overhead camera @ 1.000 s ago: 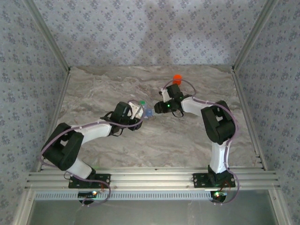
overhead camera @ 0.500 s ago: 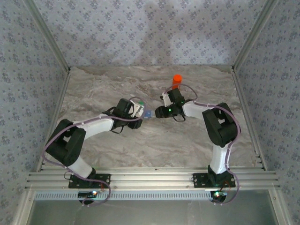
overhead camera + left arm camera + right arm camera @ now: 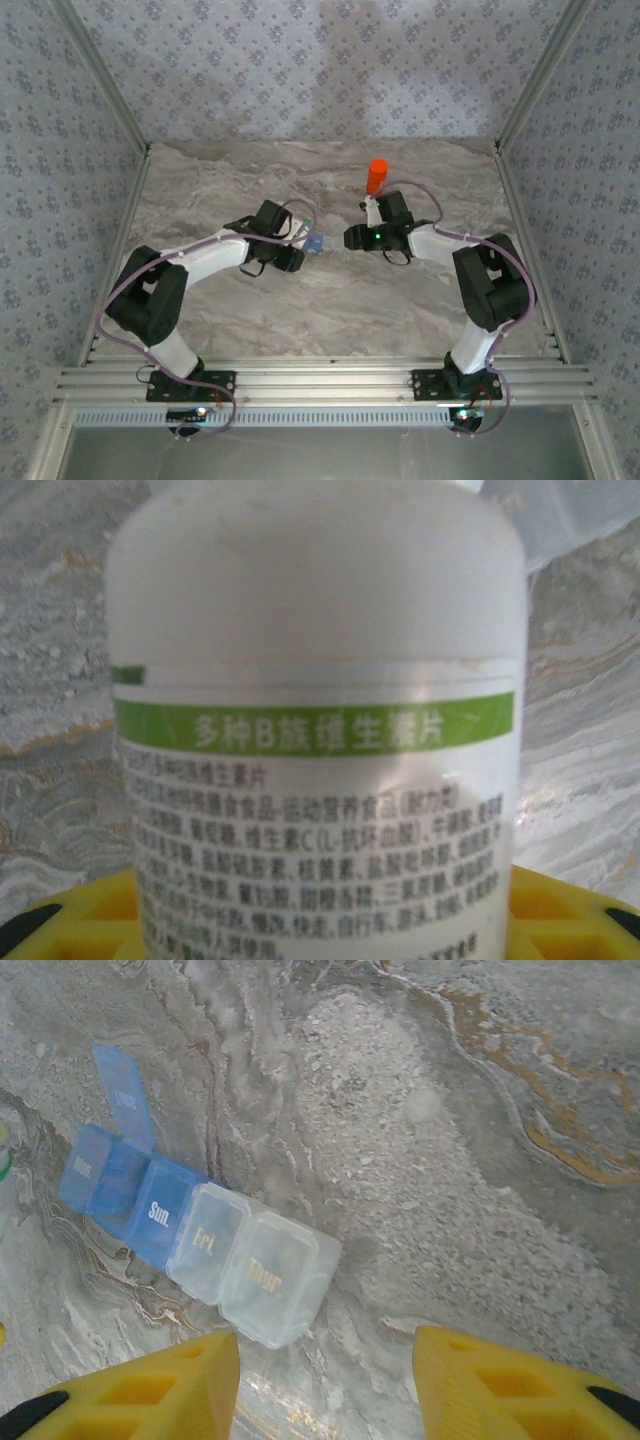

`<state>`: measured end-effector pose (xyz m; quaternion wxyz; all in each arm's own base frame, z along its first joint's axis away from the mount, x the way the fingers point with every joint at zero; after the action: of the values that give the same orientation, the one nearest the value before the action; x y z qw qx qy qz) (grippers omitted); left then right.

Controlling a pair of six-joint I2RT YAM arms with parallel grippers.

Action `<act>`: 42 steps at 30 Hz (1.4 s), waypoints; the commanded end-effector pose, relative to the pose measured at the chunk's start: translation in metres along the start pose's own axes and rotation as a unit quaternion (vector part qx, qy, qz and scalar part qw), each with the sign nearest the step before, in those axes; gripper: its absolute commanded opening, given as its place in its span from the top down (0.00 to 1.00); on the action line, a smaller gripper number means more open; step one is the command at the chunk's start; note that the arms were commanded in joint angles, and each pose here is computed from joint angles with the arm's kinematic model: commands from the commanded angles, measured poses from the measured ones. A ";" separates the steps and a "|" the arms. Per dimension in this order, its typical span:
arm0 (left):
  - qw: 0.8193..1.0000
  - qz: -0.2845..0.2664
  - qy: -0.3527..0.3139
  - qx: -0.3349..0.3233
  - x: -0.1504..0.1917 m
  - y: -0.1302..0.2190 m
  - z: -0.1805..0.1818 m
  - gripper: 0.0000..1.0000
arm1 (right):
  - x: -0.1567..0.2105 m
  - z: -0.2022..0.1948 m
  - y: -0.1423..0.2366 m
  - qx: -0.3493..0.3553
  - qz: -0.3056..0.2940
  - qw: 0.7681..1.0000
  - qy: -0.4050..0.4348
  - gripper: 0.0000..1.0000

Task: Sort the pills into containers

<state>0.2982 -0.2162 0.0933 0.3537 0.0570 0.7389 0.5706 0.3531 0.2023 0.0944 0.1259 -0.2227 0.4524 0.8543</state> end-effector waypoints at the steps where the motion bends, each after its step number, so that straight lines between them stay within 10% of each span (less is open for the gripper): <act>1: 0.999 0.034 -0.009 0.002 0.004 0.008 -0.002 1.00 | -0.011 0.000 0.012 0.001 -0.031 1.000 0.001 0.49; 42: 0.945 0.278 -0.151 -0.085 -0.010 0.019 -0.002 1.00 | -0.012 -0.005 0.005 -0.073 -0.016 0.996 -0.056 0.49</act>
<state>0.3077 -0.2261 0.1139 0.3052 0.2613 0.6132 0.6801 0.3617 0.1946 0.1027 0.1483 -0.1987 0.3884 0.8875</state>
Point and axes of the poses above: each hand's point on the last joint's axis, 136 mm out from that joint toward the fingers, its own y axis back along the fingers, its own z axis along the line the jaws close on, x = y × z, the point moved 4 cm from there along y, back along the fingers, and after that the axes turned 5 degrees about -y, right-handed, at the moved point
